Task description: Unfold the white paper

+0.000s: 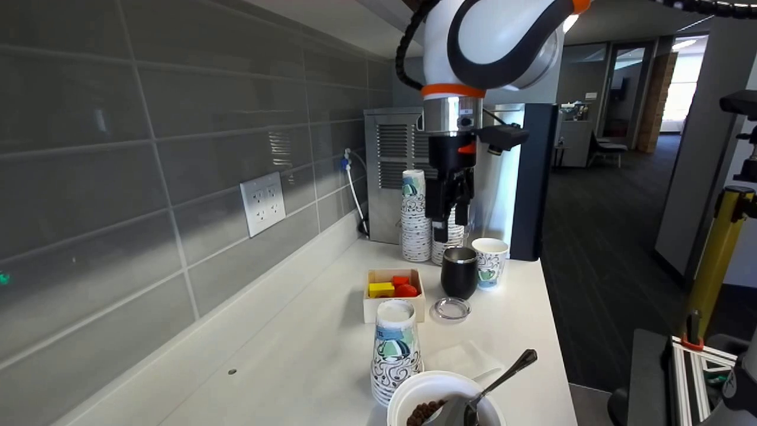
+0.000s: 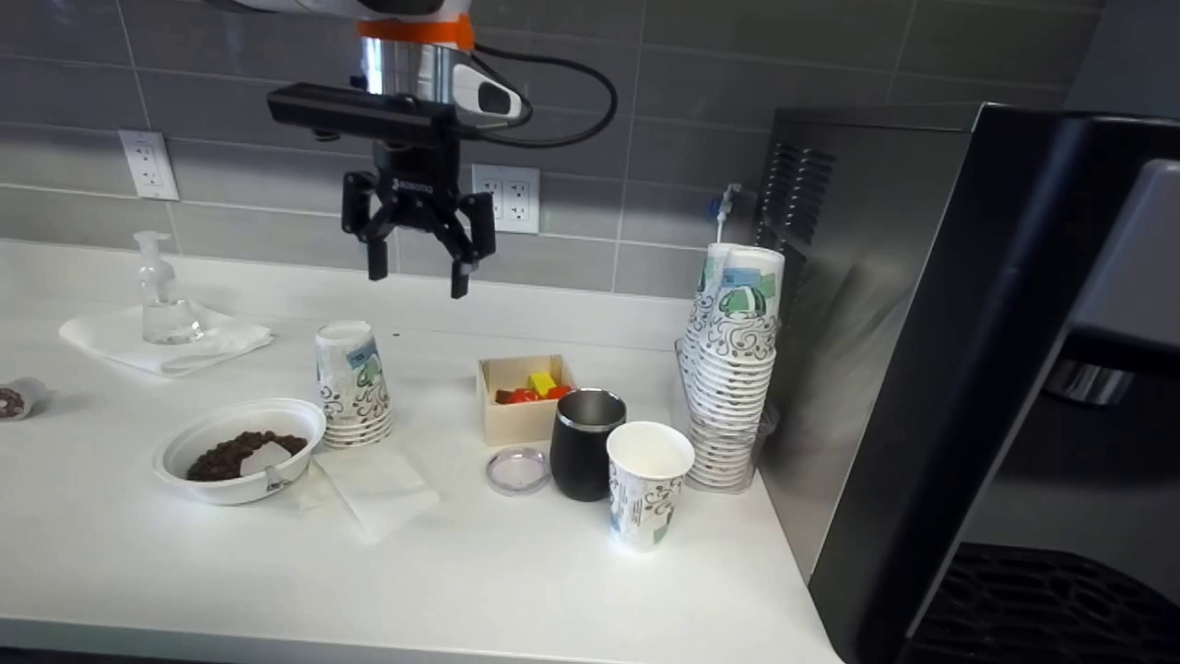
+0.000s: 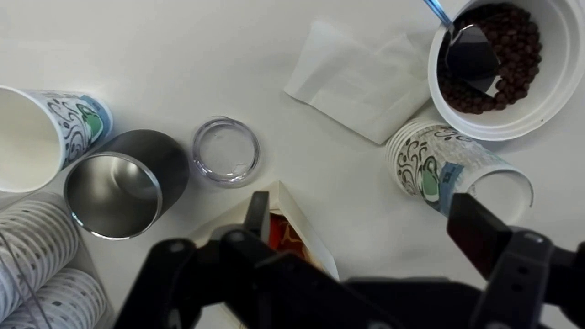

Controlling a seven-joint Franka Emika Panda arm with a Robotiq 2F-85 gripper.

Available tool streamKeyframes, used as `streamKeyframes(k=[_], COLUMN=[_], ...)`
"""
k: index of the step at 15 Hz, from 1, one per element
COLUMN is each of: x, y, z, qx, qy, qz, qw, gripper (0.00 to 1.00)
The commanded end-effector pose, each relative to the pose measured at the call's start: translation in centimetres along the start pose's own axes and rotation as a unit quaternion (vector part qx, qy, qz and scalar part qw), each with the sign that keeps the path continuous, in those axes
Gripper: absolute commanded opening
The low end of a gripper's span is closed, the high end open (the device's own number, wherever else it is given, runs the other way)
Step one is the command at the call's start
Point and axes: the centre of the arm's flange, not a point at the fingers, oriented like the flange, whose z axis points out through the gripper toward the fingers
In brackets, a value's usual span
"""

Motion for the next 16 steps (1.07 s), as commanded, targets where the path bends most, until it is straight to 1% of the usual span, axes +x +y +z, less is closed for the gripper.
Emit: streamKeyframes(k=[1, 4, 7, 12, 16], x=[0.1, 0.4, 0.5, -0.4, -1.1], y=[1.1, 1.1, 0.7, 0.8, 1.4], z=[3.5, 7.1, 10.5, 15.3, 18.3], qx=[0.035, 0.061, 0.076, 0.080, 0.081], qy=[-0.009, -0.016, -0.014, -0.032, -0.045], qz=[-0.004, -0.002, 0.001, 0.021, 0.037], qw=[0.9993, 0.9980, 0.9970, 0.9961, 0.9950], gripper=[1.00, 1.00, 1.00, 1.00, 1.00])
